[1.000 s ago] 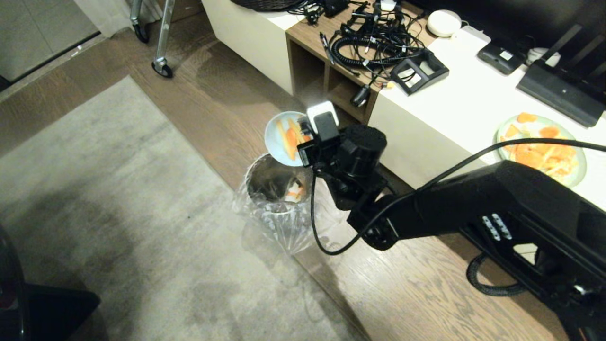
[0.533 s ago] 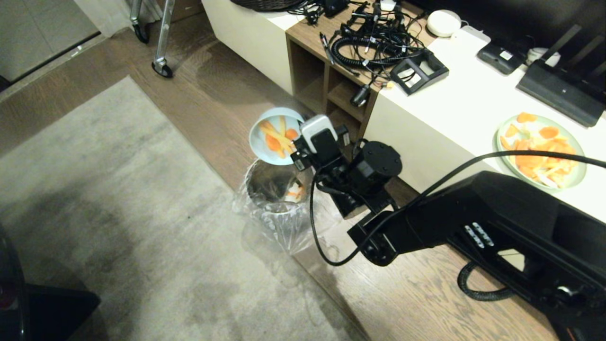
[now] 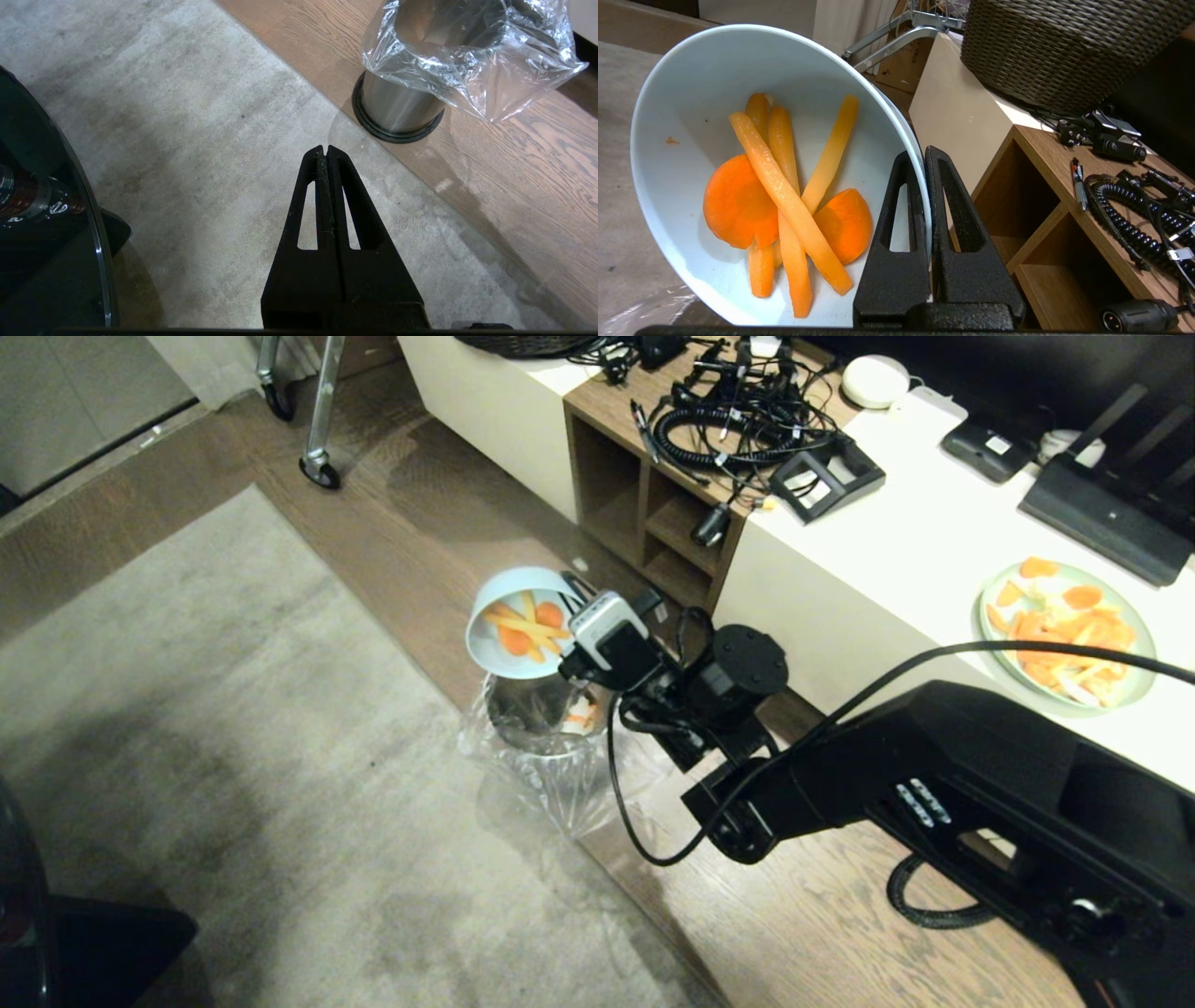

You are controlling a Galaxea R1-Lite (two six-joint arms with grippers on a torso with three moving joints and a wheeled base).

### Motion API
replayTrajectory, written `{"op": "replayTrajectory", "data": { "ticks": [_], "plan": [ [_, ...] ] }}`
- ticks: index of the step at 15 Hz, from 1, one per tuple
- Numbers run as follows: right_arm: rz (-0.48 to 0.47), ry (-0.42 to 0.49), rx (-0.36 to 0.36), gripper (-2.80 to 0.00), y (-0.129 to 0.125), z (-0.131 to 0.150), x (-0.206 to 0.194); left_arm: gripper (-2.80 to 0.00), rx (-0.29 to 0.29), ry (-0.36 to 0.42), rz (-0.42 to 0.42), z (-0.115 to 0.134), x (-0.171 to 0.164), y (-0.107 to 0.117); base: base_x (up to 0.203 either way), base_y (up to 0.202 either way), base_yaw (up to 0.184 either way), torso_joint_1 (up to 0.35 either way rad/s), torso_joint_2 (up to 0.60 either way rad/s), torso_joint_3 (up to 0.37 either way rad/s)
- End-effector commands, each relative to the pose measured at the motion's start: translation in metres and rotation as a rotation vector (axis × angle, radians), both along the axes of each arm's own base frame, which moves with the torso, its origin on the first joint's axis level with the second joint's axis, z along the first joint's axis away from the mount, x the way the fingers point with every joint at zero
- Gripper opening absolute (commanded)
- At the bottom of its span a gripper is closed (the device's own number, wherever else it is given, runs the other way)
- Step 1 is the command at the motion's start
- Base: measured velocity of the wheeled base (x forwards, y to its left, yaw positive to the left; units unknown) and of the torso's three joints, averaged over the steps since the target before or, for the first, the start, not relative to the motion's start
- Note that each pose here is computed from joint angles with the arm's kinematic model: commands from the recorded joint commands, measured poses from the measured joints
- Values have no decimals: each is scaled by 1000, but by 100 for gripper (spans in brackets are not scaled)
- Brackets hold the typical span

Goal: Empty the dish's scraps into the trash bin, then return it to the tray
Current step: Pour the leftover food from the bowl into the trash can

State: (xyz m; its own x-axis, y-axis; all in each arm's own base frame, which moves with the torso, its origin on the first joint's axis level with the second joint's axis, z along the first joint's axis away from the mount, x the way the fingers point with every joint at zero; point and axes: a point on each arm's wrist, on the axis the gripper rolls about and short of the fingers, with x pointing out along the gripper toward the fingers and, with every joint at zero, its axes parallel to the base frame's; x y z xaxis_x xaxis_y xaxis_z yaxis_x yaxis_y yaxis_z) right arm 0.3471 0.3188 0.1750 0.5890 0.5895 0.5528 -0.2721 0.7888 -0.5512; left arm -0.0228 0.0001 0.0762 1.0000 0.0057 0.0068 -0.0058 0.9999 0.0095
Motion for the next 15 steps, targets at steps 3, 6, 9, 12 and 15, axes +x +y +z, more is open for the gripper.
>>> {"op": "replayTrajectory", "data": {
  "ticks": [3,6,9,12,15],
  "plan": [
    [-16,-11,5,-280,-7,1,7,-280,0,-1,0,0,0,0,0,0,0,0,0,0],
    [-13,-5,51,-280,-16,5,14,-280,0,-1,0,0,0,0,0,0,0,0,0,0],
    [31,-46,88,-280,-15,5,15,-280,0,-1,0,0,0,0,0,0,0,0,0,0],
    [123,-98,40,-280,-14,6,13,-280,0,-1,0,0,0,0,0,0,0,0,0,0],
    [214,-143,-18,-280,-12,3,12,-280,0,-1,0,0,0,0,0,0,0,0,0,0]
  ]
}}
